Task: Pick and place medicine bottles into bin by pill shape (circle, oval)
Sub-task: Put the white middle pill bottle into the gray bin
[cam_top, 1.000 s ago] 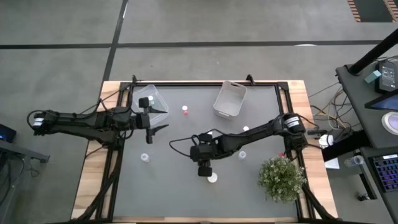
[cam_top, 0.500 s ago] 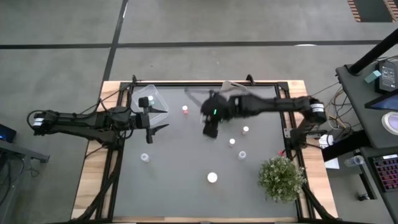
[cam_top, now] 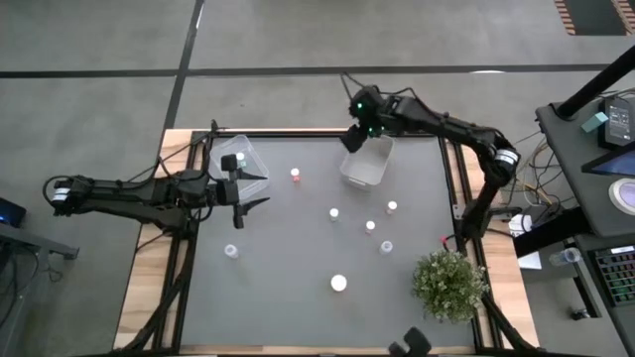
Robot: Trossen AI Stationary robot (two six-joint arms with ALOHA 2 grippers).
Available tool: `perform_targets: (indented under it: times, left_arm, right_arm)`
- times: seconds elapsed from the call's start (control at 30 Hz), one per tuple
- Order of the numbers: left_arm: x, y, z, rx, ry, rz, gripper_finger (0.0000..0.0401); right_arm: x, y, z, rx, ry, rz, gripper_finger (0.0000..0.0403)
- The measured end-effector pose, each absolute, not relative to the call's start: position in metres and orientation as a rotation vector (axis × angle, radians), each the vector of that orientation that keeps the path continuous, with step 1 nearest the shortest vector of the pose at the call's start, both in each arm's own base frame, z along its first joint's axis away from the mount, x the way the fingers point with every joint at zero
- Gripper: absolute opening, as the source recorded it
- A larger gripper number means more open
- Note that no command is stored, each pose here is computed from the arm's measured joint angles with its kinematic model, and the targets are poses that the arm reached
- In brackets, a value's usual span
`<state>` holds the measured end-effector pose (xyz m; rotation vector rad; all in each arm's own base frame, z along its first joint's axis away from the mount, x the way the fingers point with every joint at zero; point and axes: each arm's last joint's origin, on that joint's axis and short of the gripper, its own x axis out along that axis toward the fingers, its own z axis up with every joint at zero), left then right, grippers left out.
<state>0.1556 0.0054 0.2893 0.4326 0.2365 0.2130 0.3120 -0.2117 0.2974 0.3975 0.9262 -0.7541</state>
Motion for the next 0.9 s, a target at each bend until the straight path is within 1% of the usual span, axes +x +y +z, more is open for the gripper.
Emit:
perform_targets:
  times: [0.13,0.3,0.6,0.8,0.9]
  left_arm:
    - [0.156,0.005,0.289,0.433,0.237,0.213,0.0231]
    - [0.156,0.005,0.288,0.433,0.242,0.212,0.0231]
    - [0.156,0.005,0.288,0.433,0.244,0.212,0.0231]
    - [0.156,0.005,0.288,0.440,0.237,0.215,0.0231]
    - [0.156,0.005,0.289,0.447,0.237,0.216,0.0231]
  right_arm:
    - [0.309,-0.228,0.273,0.448,0.976,-0.795,0.0143]
    - [0.310,-0.229,0.248,0.479,1.028,-0.807,0.0143]
    - [0.301,-0.223,0.216,0.508,0.963,-0.903,0.0144]
    - [0.299,-0.222,0.197,0.522,0.911,-0.916,0.0145]
    - [0.297,-0.220,0.192,0.520,0.925,-0.924,0.0145]
